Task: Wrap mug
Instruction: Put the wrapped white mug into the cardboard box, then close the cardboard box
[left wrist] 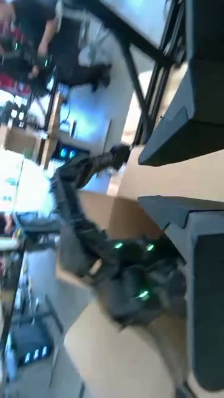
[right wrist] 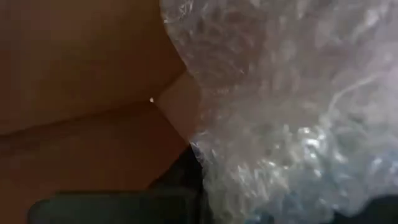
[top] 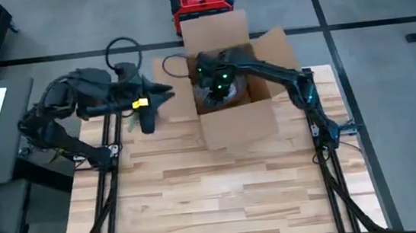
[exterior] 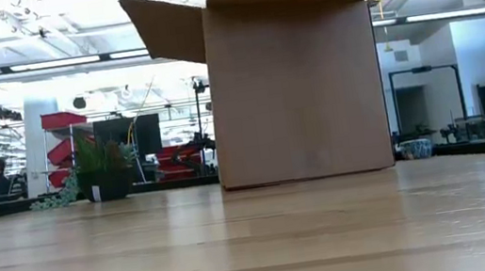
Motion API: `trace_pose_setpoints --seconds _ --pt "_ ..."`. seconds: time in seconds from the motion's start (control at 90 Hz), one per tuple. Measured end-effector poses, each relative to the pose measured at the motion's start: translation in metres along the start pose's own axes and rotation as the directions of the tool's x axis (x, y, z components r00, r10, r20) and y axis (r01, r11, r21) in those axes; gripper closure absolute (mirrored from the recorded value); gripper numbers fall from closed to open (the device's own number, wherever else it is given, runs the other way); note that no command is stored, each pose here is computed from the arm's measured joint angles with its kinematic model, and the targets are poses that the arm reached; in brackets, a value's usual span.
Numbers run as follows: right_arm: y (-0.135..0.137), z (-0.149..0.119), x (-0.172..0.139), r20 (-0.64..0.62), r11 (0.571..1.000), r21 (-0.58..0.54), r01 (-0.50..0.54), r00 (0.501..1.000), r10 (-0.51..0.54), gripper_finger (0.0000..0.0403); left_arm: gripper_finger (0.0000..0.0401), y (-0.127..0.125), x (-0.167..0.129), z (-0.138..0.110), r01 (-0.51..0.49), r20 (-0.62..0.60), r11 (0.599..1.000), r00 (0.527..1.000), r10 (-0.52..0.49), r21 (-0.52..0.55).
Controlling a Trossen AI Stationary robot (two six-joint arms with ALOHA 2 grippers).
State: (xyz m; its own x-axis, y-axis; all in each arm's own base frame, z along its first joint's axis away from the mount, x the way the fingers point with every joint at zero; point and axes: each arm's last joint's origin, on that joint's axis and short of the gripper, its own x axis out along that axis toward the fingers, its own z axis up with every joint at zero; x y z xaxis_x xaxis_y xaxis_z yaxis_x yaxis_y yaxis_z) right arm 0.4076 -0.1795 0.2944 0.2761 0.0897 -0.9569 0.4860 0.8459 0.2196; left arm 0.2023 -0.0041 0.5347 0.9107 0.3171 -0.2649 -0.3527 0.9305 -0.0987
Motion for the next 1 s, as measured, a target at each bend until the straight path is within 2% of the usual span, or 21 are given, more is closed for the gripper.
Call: trace_pose_setpoints --seconds 0.122,0.289,0.411,0.511,0.611,0.7,0.856,1.0 --pt "-0.008 0.006 0.028 -0.066 0.999 -0.035 -0.004 0.998 0.002 0.0361 0.0328 0.0 0.001 0.0 -0.023 0.003 1.0 1.0 0.023 0.014" --pt "-0.011 0.009 0.043 -0.095 0.995 -0.101 -0.014 0.995 0.005 0.0339 0.0328 0.0 0.008 -0.001 -0.043 -0.008 0.999 0.999 0.043 0.019" --pt "-0.009 0.01 0.044 -0.086 0.99 -0.136 -0.041 0.996 0.029 0.029 0.0328 -0.001 0.012 -0.002 -0.049 -0.016 0.999 0.999 0.049 0.01" --pt "-0.007 0.009 0.036 -0.067 0.987 -0.145 -0.076 0.996 0.067 0.023 0.0328 -0.002 0.014 -0.002 -0.051 -0.019 0.999 0.999 0.051 0.01" --pt "-0.005 0.006 0.018 -0.032 0.984 -0.154 -0.092 0.996 0.089 0.0175 0.0328 -0.002 0.015 -0.003 -0.052 -0.023 0.999 0.998 0.052 -0.002" --pt "-0.004 0.002 -0.005 0.016 0.986 -0.144 -0.089 0.996 0.092 0.0148 0.0328 -0.002 0.014 -0.003 -0.052 -0.021 0.999 0.998 0.052 -0.008" --pt "0.005 -0.015 -0.061 0.146 0.985 -0.147 -0.085 0.984 0.107 0.0139 0.0328 0.0 0.009 -0.005 -0.035 -0.052 0.996 0.998 0.03 -0.083" --pt "0.018 -0.044 -0.123 0.282 0.982 -0.167 -0.085 0.95 0.13 0.0138 0.0328 0.004 -0.003 -0.019 -0.026 -0.198 0.98 0.98 -0.014 -0.198"
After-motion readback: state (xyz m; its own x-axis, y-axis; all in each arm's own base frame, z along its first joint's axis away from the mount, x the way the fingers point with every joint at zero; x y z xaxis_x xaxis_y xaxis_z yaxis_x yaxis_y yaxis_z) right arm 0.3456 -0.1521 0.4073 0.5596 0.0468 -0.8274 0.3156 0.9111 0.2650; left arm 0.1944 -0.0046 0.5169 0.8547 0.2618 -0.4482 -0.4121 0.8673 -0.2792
